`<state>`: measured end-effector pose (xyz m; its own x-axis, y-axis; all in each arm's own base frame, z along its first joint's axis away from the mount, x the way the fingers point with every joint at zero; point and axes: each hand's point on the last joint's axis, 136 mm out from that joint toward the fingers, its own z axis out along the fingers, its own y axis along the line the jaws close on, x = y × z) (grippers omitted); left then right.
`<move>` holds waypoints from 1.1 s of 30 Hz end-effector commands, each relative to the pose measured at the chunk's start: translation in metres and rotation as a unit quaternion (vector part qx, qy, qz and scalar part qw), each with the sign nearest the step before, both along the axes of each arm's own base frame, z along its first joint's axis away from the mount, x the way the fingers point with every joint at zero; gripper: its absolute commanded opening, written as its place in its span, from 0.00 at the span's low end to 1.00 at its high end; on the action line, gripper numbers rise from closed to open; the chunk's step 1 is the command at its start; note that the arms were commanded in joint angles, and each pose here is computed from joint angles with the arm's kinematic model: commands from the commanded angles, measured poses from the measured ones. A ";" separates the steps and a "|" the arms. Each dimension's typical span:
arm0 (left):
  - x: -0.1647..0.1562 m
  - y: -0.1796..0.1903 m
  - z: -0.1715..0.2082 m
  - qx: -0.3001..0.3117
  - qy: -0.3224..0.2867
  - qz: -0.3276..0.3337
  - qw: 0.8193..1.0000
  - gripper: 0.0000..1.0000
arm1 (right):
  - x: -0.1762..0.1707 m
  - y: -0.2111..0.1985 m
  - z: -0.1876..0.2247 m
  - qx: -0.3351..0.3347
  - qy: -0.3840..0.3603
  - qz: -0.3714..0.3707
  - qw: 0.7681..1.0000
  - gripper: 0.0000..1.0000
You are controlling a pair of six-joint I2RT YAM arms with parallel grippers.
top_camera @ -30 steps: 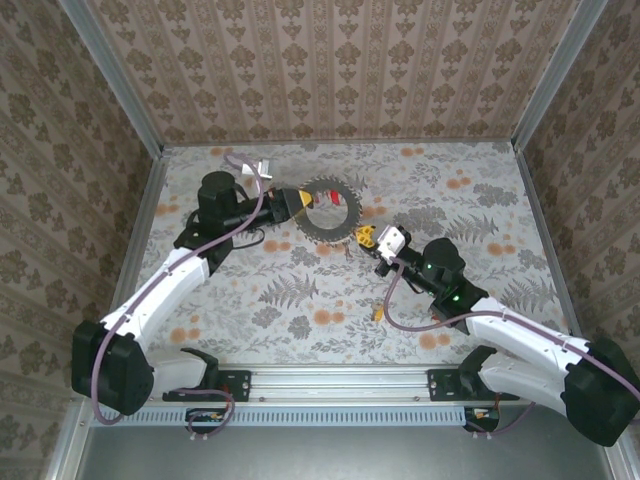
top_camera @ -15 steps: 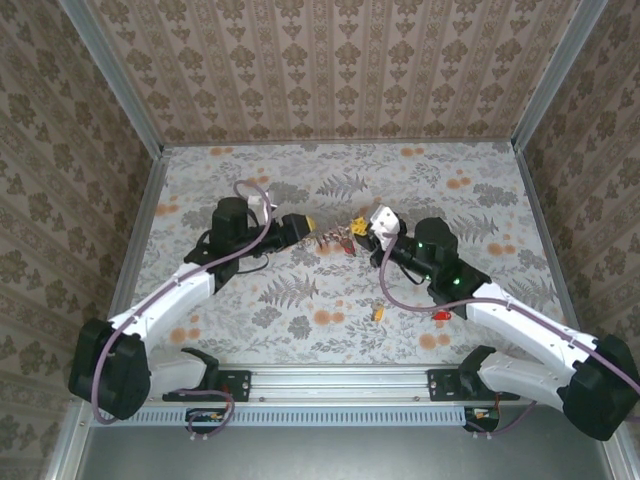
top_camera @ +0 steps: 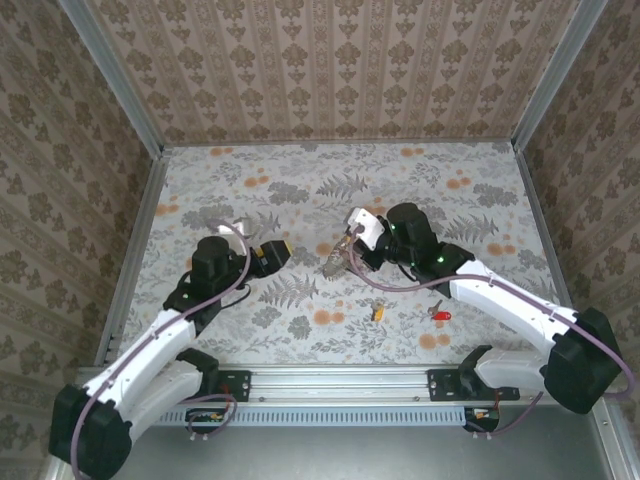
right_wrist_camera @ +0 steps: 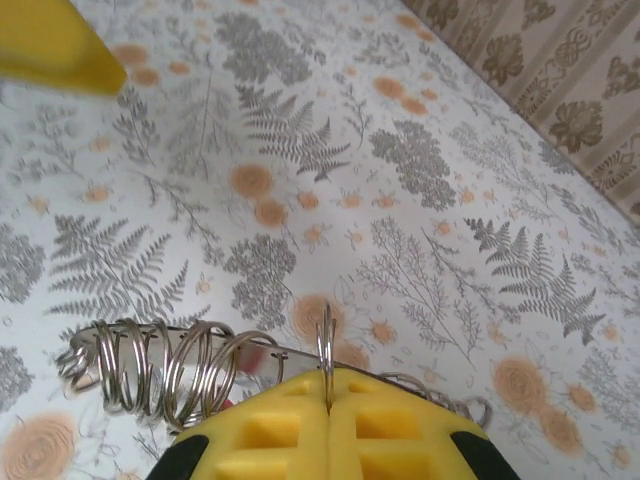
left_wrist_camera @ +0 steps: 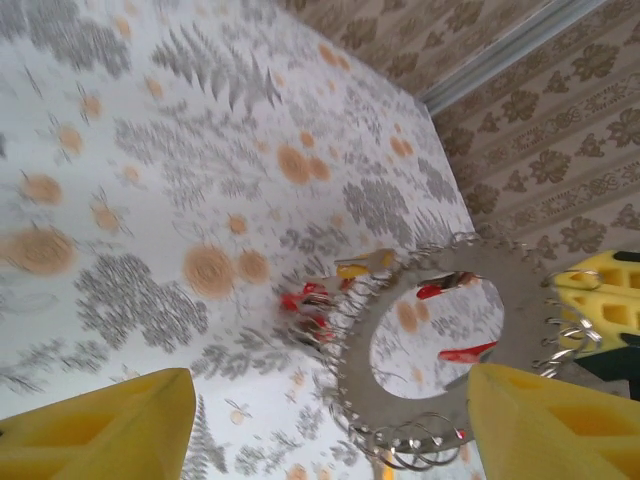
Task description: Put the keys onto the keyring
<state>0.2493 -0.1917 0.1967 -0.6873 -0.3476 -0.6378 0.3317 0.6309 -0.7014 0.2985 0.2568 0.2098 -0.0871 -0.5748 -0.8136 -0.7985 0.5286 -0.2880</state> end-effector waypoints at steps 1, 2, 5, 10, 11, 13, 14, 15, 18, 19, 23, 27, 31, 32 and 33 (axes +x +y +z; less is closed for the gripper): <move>0.004 0.019 0.008 0.049 -0.081 0.031 0.995 0.73 | -0.004 0.010 0.002 -0.098 -0.070 0.055 0.991 0.00; 0.003 0.021 0.012 0.056 -0.101 0.031 0.993 0.73 | -0.010 0.018 -0.003 -0.126 -0.088 0.077 0.985 0.00; 0.002 0.024 0.019 0.078 -0.142 0.027 0.986 0.72 | -0.024 0.042 -0.009 -0.161 -0.120 0.122 0.972 0.00; -0.002 0.016 0.018 0.115 -0.175 -0.016 0.978 0.66 | -0.045 0.073 -0.028 -0.183 -0.134 0.173 0.959 0.00; -0.003 0.015 0.017 0.121 -0.177 -0.024 0.977 0.65 | -0.049 0.076 -0.032 -0.182 -0.128 0.177 0.959 0.00; -0.008 0.008 0.015 0.126 -0.188 -0.053 0.973 0.60 | -0.054 0.080 -0.042 -0.171 -0.102 0.182 0.963 0.00; -0.010 0.005 0.013 0.127 -0.194 -0.067 0.970 0.58 | -0.056 0.081 -0.047 -0.161 -0.089 0.185 0.965 0.00; -0.013 0.001 0.013 0.126 -0.200 -0.083 0.968 0.56 | -0.059 0.082 -0.046 -0.148 -0.082 0.190 0.967 0.00; -0.024 -0.009 0.011 0.131 -0.229 -0.130 0.956 0.54 | -0.070 0.082 -0.037 -0.087 -0.045 0.207 0.973 0.00; -0.028 -0.011 0.011 0.134 -0.240 -0.145 0.951 0.53 | -0.072 0.081 -0.035 -0.067 -0.030 0.211 0.975 0.00; -0.035 -0.017 0.013 0.133 -0.267 -0.174 0.938 0.52 | -0.078 0.077 -0.041 -0.035 0.025 0.211 0.977 0.00; -0.039 -0.025 0.014 0.124 -0.283 -0.195 0.931 0.51 | -0.078 0.070 -0.047 -0.012 0.048 0.193 0.980 0.00; -0.046 -0.037 0.014 0.133 -0.320 -0.241 0.906 0.51 | -0.075 0.063 -0.046 0.027 0.066 0.194 0.978 0.00; -0.047 -0.039 0.013 0.140 -0.330 -0.248 0.900 0.51 | -0.073 0.060 -0.045 0.032 0.074 0.195 0.978 0.00; -0.052 -0.043 0.013 0.138 -0.340 -0.266 0.891 0.50 | -0.073 0.058 -0.045 0.035 0.078 0.196 0.977 0.00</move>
